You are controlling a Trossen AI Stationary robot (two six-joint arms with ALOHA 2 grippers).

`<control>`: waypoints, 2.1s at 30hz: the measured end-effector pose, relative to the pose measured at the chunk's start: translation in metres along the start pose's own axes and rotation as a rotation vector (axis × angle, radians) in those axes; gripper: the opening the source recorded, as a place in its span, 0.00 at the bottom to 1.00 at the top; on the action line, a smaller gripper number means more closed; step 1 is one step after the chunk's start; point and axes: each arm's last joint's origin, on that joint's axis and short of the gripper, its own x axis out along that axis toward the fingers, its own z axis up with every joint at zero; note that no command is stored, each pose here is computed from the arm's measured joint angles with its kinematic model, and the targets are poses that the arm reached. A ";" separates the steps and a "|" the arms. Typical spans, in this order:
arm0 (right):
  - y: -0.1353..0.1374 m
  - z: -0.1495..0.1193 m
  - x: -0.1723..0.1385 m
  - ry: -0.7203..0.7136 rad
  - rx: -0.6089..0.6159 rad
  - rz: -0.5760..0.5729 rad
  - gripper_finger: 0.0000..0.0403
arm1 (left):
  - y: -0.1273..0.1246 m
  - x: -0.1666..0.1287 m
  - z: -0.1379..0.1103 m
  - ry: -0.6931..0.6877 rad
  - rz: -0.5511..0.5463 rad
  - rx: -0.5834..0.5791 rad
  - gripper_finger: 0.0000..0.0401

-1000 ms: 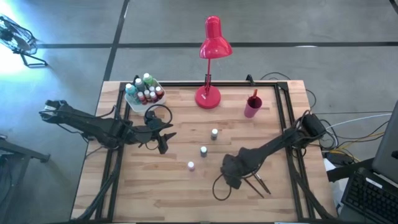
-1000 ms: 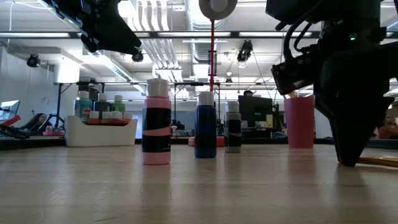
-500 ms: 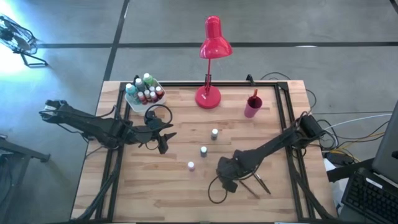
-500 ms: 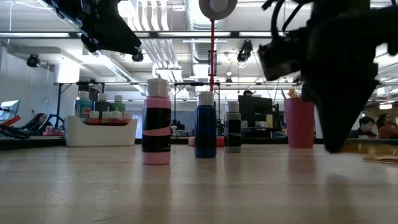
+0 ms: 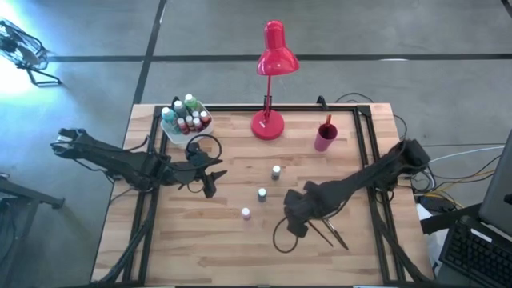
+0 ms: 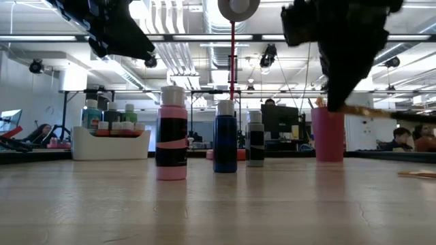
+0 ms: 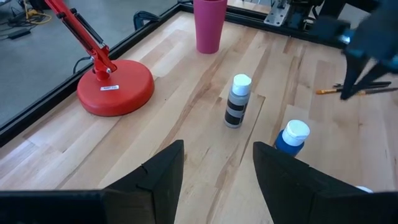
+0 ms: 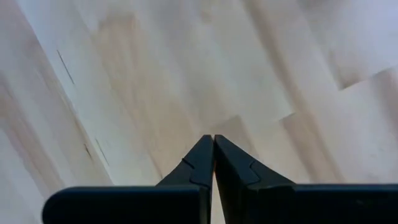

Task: Pick & Place Paint Supplies
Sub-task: Put the gold paintbrush into the pink cup

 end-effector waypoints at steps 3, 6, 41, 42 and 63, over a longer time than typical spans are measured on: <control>-0.007 0.004 -0.018 -0.077 0.016 0.004 0.02 | 0.000 0.000 0.000 0.001 0.000 0.001 0.49; -0.017 0.009 -0.040 -0.183 0.035 0.002 0.02 | 0.000 0.000 0.000 0.002 0.000 0.002 0.49; -0.205 0.001 -0.147 -1.240 0.368 -0.500 0.02 | 0.000 0.000 0.000 0.002 0.001 0.002 0.49; -0.206 -0.001 -0.149 -1.246 0.363 -0.503 0.02 | 0.000 0.000 0.000 0.002 0.001 0.002 0.49; -0.226 -0.007 -0.116 -1.081 0.382 -0.711 0.02 | 0.000 0.000 0.000 0.003 0.001 0.002 0.49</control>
